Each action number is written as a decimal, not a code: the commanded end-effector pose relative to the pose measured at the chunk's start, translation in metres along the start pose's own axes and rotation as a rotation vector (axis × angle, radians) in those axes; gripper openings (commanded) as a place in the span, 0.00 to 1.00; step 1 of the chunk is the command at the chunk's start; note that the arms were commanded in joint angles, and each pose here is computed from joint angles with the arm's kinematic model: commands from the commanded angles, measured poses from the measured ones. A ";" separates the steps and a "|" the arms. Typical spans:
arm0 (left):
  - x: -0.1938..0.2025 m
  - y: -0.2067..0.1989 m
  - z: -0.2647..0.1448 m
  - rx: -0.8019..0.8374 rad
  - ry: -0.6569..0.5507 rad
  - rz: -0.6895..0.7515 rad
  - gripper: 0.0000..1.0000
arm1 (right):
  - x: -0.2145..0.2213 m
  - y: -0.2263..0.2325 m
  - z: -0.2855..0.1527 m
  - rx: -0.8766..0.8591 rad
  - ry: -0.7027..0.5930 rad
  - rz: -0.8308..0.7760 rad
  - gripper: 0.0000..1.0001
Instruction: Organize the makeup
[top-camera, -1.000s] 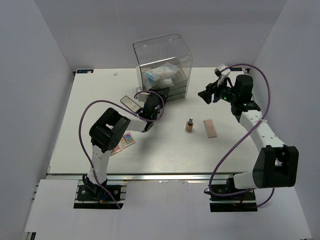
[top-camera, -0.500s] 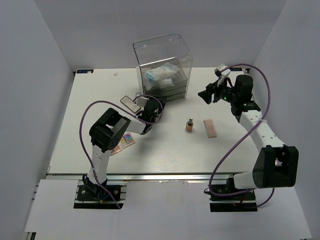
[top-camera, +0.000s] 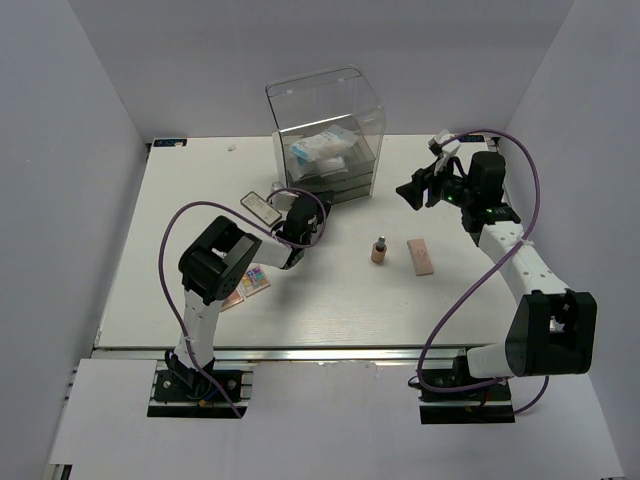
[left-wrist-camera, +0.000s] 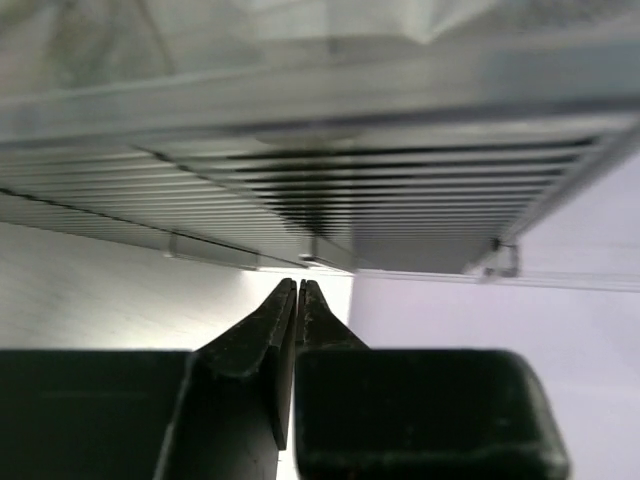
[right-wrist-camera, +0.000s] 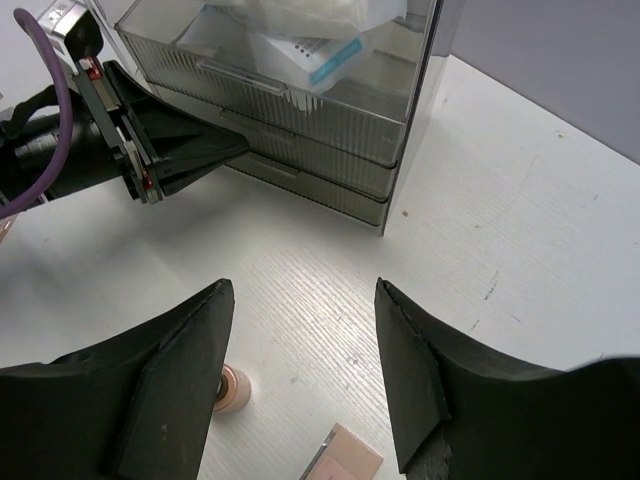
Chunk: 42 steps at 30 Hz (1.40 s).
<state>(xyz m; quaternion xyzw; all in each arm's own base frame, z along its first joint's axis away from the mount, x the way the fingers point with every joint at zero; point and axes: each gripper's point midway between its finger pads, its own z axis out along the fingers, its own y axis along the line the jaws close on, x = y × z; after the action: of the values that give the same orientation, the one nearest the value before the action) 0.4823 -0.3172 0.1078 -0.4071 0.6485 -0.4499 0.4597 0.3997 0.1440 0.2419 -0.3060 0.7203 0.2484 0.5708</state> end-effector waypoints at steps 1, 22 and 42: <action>-0.004 -0.024 -0.006 0.080 0.007 -0.024 0.14 | -0.012 0.001 -0.003 -0.007 -0.043 -0.036 0.64; -0.005 -0.017 0.017 0.040 -0.044 -0.063 0.51 | -0.016 -0.003 -0.003 0.001 -0.050 -0.042 0.64; -0.035 -0.014 0.017 0.067 -0.202 -0.206 0.08 | -0.021 -0.005 -0.008 0.005 -0.058 -0.055 0.64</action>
<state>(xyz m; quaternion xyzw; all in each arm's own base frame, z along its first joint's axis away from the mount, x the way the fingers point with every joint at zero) 0.5040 -0.3153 0.1219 -0.4793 0.5692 -0.4823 0.4622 0.4016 0.1399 0.2428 -0.3058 0.7175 0.2452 0.5758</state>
